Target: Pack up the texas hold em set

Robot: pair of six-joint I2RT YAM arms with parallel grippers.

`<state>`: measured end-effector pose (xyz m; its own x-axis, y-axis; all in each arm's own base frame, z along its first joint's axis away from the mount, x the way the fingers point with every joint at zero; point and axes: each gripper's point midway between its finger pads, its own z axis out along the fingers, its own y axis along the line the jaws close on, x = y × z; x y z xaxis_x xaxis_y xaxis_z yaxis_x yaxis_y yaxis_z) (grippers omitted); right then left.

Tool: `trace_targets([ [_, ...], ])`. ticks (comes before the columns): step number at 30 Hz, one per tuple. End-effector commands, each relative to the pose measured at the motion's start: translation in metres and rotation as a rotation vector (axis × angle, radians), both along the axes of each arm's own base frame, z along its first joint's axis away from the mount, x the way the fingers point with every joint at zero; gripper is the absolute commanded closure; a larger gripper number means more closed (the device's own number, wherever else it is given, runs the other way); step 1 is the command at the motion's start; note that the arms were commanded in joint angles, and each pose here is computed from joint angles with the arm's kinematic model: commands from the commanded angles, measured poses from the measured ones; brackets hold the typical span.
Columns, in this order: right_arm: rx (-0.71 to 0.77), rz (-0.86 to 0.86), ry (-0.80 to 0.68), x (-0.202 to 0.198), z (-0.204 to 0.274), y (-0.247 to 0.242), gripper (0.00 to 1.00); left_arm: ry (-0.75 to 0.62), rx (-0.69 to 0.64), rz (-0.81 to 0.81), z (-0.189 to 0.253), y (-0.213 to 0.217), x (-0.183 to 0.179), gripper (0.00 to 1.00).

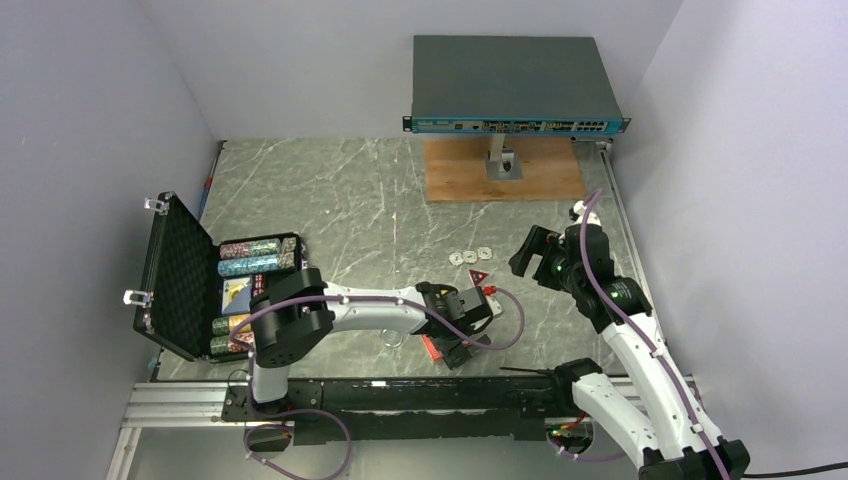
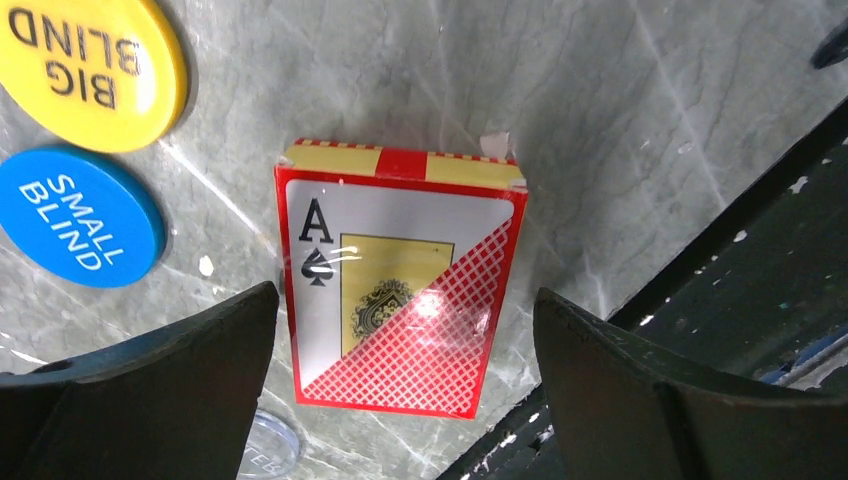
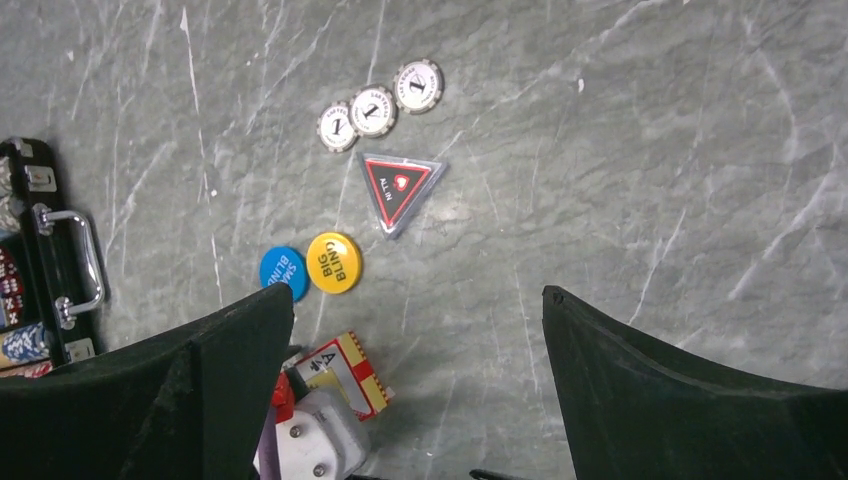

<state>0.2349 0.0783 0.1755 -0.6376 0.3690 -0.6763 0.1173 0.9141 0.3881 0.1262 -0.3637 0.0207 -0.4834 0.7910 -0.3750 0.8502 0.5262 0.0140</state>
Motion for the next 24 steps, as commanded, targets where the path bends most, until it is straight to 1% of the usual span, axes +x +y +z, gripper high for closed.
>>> trace_targets([
  [1, 0.049, 0.034, -0.024, 0.003, 0.004, 0.011, 0.05, -0.033, -0.014, -0.026, 0.009, -0.013, 0.007, 0.01],
  [4, 0.047, 0.037, -0.019, 0.002, 0.003, 0.011, 0.05, -0.036, -0.027, -0.023, 0.012, -0.017, 0.009, 0.07],
  [6, 0.049, 0.04, -0.022, 0.002, 0.003, 0.012, 0.05, -0.044, -0.032, -0.015, 0.015, -0.019, 0.011, 0.14],
  [9, 0.048, 0.041, -0.023, 0.003, 0.004, 0.012, 0.05, -0.037, -0.023, -0.024, 0.012, -0.02, 0.011, 0.18],
  [14, 0.046, 0.042, -0.02, 0.002, 0.002, 0.012, 0.05, -0.015, -0.004, -0.033, 0.005, -0.02, 0.008, 0.29],
  [15, 0.046, 0.042, -0.02, 0.002, 0.002, 0.012, 0.05, -0.015, 0.001, -0.03, 0.004, -0.018, 0.007, 0.3],
  [19, 0.051, 0.041, -0.02, 0.002, 0.0, 0.012, 0.05, -0.027, 0.012, -0.017, 0.006, -0.011, 0.01, 0.44],
  [22, 0.056, 0.044, -0.022, 0.003, 0.0, 0.013, 0.05, -0.053, 0.024, 0.02, 0.013, 0.002, 0.018, 0.48],
  [24, 0.056, 0.044, -0.023, 0.003, 0.001, 0.013, 0.05, -0.064, 0.002, 0.075, 0.024, 0.015, 0.026, 0.52],
])
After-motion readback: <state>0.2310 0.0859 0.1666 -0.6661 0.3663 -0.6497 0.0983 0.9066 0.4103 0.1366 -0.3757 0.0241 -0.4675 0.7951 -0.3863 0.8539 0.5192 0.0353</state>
